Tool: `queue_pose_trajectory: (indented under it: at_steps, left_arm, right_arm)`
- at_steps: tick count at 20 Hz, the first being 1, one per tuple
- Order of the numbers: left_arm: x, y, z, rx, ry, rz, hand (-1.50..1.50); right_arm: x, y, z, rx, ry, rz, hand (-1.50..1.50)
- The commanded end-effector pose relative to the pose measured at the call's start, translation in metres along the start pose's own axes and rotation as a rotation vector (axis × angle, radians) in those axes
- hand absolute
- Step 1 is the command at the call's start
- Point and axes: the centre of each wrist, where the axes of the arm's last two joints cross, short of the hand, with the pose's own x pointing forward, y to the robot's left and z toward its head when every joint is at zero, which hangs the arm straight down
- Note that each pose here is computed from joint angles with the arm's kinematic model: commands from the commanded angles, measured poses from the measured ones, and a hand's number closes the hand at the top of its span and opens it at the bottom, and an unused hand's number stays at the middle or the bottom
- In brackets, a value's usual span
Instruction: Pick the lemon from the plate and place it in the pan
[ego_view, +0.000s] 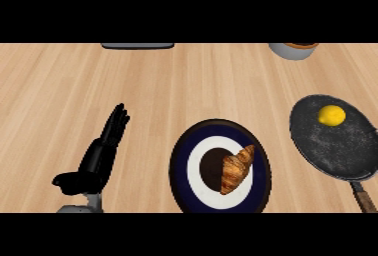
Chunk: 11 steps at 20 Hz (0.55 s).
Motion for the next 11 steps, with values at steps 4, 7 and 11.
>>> queue_pose_trajectory:
  at_steps: [4, 7, 11]
  left_arm:
    - [0.004, 0.002, -0.006, -0.003, -0.005, 0.002, 0.00]
    - [0.000, -0.003, -0.009, -0.001, 0.006, 0.019, 0.00]
    - [-0.006, -0.002, -0.002, 0.010, 0.008, 0.008, 0.00]
  right_arm:
    - [-0.004, 0.007, 0.009, 0.012, 0.009, 0.035, -1.50]
    - [-0.006, -0.012, 0.011, -0.014, -0.002, 0.086, -1.50]
    - [0.005, 0.009, -0.008, -0.027, -0.047, 0.136, -1.50]
